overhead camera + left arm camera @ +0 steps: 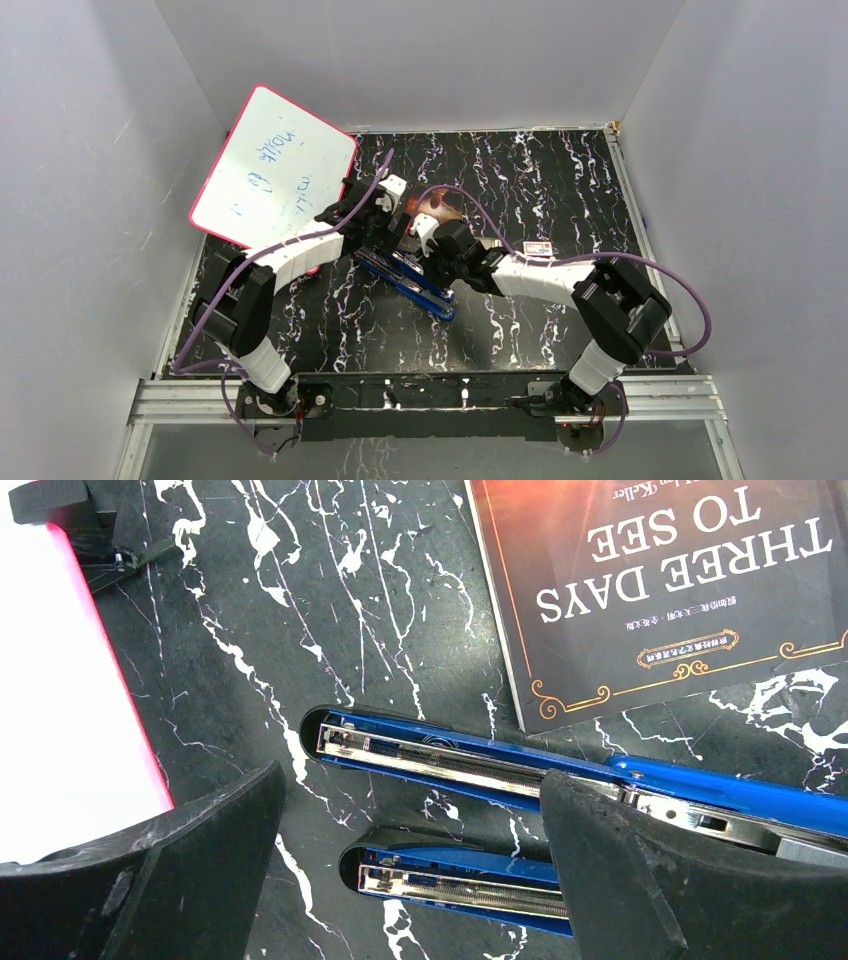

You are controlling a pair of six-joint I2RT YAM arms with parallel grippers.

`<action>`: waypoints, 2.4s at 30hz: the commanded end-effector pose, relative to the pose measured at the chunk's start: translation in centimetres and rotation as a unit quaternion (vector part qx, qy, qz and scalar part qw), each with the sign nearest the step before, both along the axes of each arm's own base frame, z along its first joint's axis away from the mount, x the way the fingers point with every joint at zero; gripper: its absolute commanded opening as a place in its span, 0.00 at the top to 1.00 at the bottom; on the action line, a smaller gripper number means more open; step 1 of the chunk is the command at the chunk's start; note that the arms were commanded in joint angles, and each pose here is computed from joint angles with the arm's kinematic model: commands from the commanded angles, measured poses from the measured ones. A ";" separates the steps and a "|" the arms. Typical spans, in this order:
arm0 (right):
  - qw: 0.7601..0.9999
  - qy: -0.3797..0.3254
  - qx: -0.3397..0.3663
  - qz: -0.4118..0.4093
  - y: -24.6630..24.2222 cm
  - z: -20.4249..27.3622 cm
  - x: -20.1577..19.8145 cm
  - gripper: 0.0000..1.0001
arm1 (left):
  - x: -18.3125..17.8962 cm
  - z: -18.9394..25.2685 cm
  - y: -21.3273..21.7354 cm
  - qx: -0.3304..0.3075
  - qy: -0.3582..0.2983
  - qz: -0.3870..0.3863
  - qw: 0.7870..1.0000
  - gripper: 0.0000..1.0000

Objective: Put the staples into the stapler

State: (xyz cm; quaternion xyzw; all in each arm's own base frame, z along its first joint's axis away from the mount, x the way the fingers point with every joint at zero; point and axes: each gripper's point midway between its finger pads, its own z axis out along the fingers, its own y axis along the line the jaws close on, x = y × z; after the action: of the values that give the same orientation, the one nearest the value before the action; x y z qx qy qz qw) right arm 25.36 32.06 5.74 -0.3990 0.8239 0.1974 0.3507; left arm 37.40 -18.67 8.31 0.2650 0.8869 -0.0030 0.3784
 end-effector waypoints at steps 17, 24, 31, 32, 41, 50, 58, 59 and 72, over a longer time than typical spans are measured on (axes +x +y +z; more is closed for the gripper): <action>0.997 -0.058 0.058 -0.007 0.7 4.2 1.0 1.00 | 0.0 0.4 -0.1 0.000 -0.006 -0.004 1.000 0.02; 0.998 -0.038 0.042 0.000 0.8 2.9 0.7 1.00 | 0.0 0.4 -0.1 -0.001 -0.005 -0.004 1.000 0.02; 0.999 -0.027 0.020 -0.009 0.6 1.7 1.0 1.00 | 0.0 0.3 -0.1 0.000 -0.005 -0.004 1.000 0.02; 0.999 -0.026 0.019 -0.009 0.6 1.7 1.0 1.00 | 0.0 0.4 -0.1 0.000 -0.005 -0.004 1.000 0.02; 1.000 -0.021 0.012 -0.010 0.6 1.3 1.0 1.00 | 0.0 0.4 -0.1 0.000 -0.006 -0.004 1.000 0.02; 0.999 -0.028 0.029 -0.006 0.9 2.2 1.0 1.00 | 0.1 0.4 -0.1 0.000 -0.006 -0.004 1.000 0.02; 0.997 -0.048 0.053 -0.011 1.1 3.5 1.3 1.00 | 0.1 0.4 -0.1 -0.001 -0.007 -0.004 1.000 0.02; 0.997 -0.047 0.053 -0.011 1.1 3.5 1.3 1.00 | 0.1 0.5 -0.1 -0.001 -0.007 -0.005 1.000 0.02; 0.998 -0.042 0.039 -0.017 0.8 2.7 1.4 1.00 | 0.1 0.5 -0.1 -0.001 -0.007 -0.005 1.000 0.02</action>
State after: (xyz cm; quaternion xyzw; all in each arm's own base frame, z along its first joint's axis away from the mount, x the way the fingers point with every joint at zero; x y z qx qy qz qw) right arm 26.02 32.21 6.54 -0.3898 0.8173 0.1975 0.3755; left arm 37.40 -18.67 8.31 0.2651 0.8868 -0.0029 0.3784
